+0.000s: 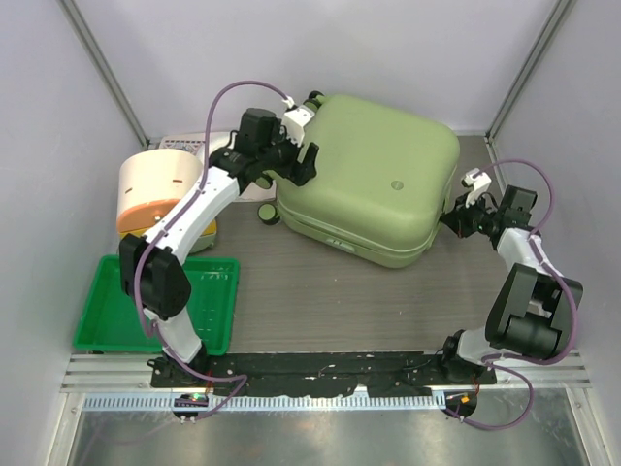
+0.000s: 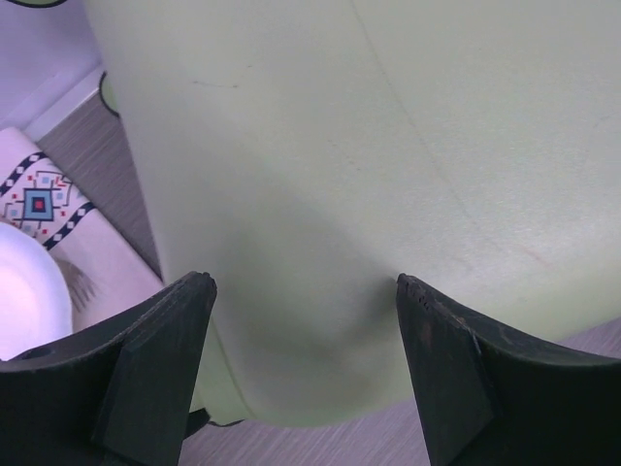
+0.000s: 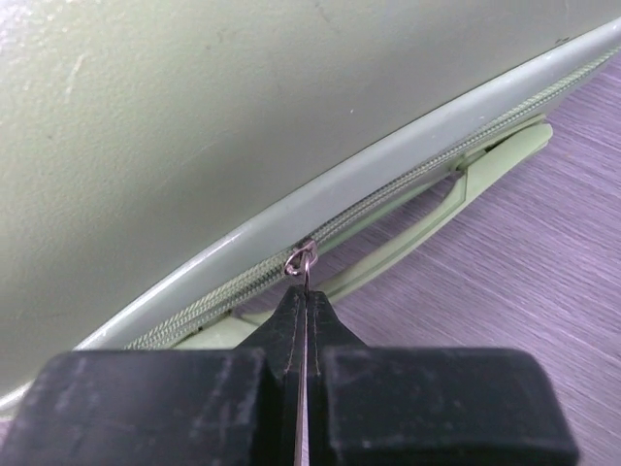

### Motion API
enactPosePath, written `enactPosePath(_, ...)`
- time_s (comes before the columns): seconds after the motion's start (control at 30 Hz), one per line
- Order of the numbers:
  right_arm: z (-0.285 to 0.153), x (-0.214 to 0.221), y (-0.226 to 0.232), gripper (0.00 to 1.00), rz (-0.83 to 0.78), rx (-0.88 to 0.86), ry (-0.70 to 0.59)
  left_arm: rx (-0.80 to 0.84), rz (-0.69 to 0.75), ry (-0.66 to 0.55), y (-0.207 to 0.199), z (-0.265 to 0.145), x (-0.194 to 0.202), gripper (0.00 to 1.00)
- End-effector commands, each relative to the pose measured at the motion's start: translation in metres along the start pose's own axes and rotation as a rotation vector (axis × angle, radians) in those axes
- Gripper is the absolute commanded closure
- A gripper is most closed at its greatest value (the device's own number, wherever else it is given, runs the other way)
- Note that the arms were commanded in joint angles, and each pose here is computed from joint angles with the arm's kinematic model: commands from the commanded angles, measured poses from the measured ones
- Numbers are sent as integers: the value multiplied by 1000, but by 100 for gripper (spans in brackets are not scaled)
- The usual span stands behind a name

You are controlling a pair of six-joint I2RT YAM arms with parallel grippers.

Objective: Open, take out, and arrange the luggage

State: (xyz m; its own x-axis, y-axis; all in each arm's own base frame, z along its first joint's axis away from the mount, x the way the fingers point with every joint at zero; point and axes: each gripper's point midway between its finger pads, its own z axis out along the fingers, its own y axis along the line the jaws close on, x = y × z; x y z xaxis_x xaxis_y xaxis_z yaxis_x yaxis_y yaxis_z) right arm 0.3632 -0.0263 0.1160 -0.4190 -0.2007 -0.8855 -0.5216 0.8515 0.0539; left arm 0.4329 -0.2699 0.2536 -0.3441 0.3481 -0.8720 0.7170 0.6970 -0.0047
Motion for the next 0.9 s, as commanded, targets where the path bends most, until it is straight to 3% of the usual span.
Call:
enactPosePath(0.0,-23,-27,-24,99,-212,66,33,-35,61,160,22,-8,47,19)
enactPosePath(0.23,-45,-5,-35,99,-280,48,282,-16,87,221,23,-27,64,18)
enactPosePath(0.37,-40,2,-49,99,-264,80,315,-50,46,223,32,-23,71,18)
enactPosePath(0.6,-15,0,-71,99,-273,133,222,-68,19,229,42,-19,71,19)
enactPosePath(0.87,7,-33,-95,99,-289,242,-39,-75,12,247,46,-15,75,18)
